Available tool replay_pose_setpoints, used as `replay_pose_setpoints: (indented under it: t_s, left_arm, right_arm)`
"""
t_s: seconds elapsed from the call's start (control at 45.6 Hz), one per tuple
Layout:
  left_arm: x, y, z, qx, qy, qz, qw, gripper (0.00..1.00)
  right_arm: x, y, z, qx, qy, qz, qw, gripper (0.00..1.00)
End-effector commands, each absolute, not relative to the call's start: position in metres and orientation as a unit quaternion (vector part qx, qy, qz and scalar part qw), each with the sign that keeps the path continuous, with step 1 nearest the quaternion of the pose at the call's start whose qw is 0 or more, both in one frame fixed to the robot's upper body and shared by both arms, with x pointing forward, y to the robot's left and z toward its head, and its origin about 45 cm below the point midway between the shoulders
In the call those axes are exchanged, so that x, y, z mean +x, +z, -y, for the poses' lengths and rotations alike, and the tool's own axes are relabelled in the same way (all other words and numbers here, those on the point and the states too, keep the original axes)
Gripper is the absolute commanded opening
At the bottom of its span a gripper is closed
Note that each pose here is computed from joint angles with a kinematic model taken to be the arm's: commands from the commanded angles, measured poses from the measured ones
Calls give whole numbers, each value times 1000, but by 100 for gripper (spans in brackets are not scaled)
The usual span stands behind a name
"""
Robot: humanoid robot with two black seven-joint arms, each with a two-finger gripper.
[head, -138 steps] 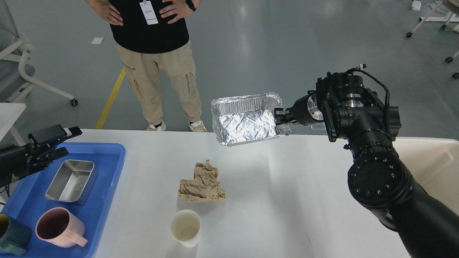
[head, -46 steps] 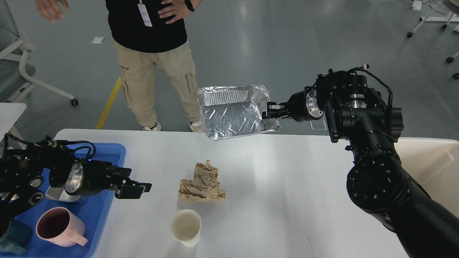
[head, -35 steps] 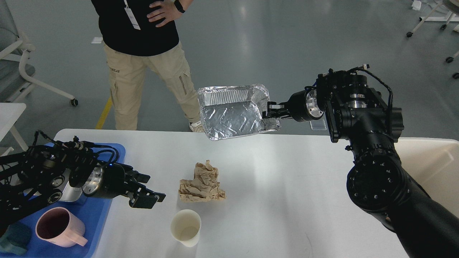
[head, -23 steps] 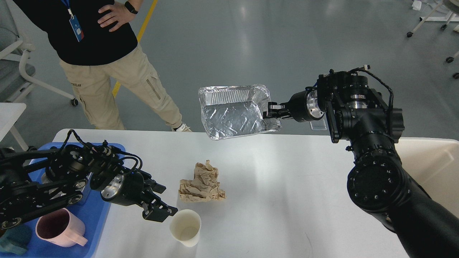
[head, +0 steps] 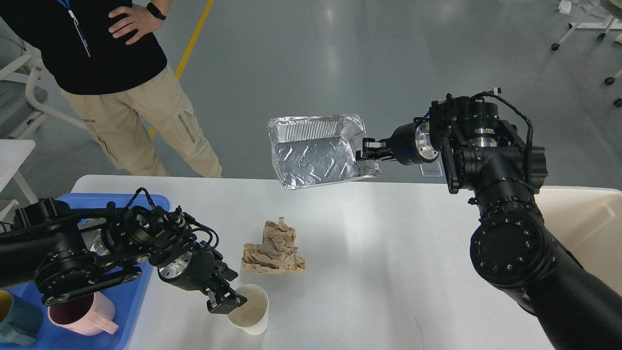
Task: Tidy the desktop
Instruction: 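Reach the left gripper down to the white paper cup, then grasp the white paper cup with the left gripper and lift it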
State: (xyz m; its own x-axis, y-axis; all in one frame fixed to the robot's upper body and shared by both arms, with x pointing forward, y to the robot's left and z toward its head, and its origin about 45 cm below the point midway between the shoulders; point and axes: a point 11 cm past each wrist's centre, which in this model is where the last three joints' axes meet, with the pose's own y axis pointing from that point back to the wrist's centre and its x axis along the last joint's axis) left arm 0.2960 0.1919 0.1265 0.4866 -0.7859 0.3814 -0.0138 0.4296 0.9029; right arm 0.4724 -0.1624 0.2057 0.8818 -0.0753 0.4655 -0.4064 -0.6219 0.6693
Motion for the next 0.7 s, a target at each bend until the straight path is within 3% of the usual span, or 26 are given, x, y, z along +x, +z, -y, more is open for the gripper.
replay_pose_setpoints:
  t_s: [0.0, 0.285, 0.68]
  left_arm:
    - [293, 123, -191, 453, -273, 423, 736, 19]
    - [282, 118, -194, 437, -298, 417, 739, 1]
    - [297, 157, -207, 417, -237, 424, 768, 2]
  right_arm:
    - [474, 210, 159, 880, 205, 138, 406, 0]
    - [477, 213, 167, 878, 204, 140, 409, 0]
    - [475, 204, 197, 877, 186, 140, 421, 0]
